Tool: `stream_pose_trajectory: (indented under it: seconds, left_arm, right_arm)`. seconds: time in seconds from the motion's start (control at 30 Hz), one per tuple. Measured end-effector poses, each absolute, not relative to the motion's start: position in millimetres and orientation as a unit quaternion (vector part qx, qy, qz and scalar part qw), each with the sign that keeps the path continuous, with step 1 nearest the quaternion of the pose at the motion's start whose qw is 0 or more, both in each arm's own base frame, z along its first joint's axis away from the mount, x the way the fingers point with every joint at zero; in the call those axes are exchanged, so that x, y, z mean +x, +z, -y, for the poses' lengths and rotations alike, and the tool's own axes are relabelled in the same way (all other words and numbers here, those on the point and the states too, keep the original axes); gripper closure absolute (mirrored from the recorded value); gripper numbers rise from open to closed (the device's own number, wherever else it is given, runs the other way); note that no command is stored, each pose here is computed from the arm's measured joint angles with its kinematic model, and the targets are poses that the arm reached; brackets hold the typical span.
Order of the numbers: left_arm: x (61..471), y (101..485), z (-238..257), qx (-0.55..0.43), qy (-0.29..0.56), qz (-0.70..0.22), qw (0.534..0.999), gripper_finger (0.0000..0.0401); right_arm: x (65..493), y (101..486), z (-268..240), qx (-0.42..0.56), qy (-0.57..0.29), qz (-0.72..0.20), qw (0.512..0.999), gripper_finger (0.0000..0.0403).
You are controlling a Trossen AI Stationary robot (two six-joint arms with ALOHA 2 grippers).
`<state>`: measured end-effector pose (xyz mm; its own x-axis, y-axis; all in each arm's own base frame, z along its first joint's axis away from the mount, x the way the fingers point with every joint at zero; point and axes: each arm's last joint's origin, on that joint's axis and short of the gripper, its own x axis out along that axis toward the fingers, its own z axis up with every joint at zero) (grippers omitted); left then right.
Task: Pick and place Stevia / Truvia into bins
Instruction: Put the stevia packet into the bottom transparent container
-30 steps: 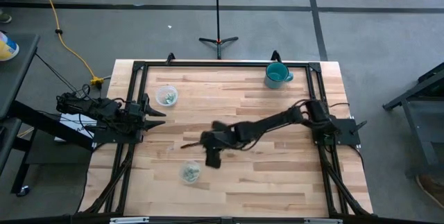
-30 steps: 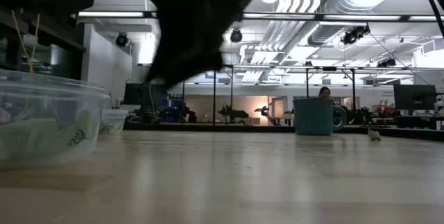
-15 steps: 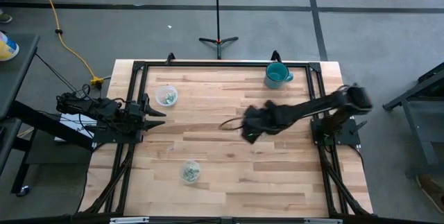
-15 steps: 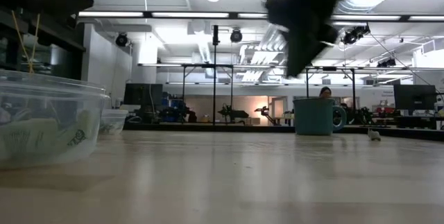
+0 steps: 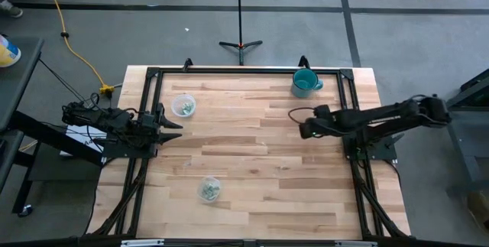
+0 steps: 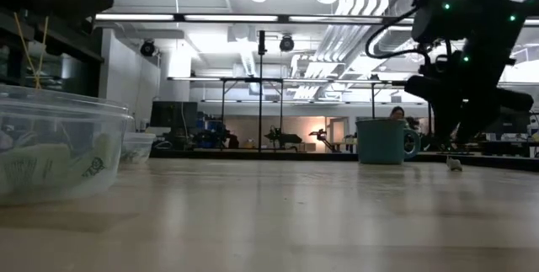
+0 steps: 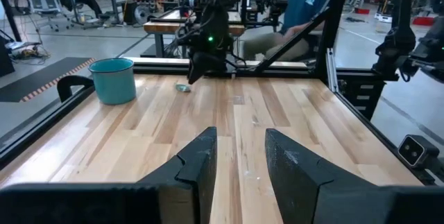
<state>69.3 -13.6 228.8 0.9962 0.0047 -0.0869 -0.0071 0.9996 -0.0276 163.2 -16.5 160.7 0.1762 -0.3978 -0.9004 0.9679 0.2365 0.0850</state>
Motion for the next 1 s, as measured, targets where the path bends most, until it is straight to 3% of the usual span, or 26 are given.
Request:
stream_pose_trajectory:
  seconds: [0.5,1.0]
  left_arm:
    - [69.3,228.8,13.6,-0.014,0.004,-0.043,0.999,0.0245]
    - [69.3,228.9,13.5,-0.014,0.006,-0.043,0.999,0.0245]
  right_arm:
    - [149.1,141.7,39.2,0.343,-0.550,-0.370,0.666,0.0256]
    - [155.2,121.3,52.0,0.335,-0.566,-0.420,0.626,0.0269]
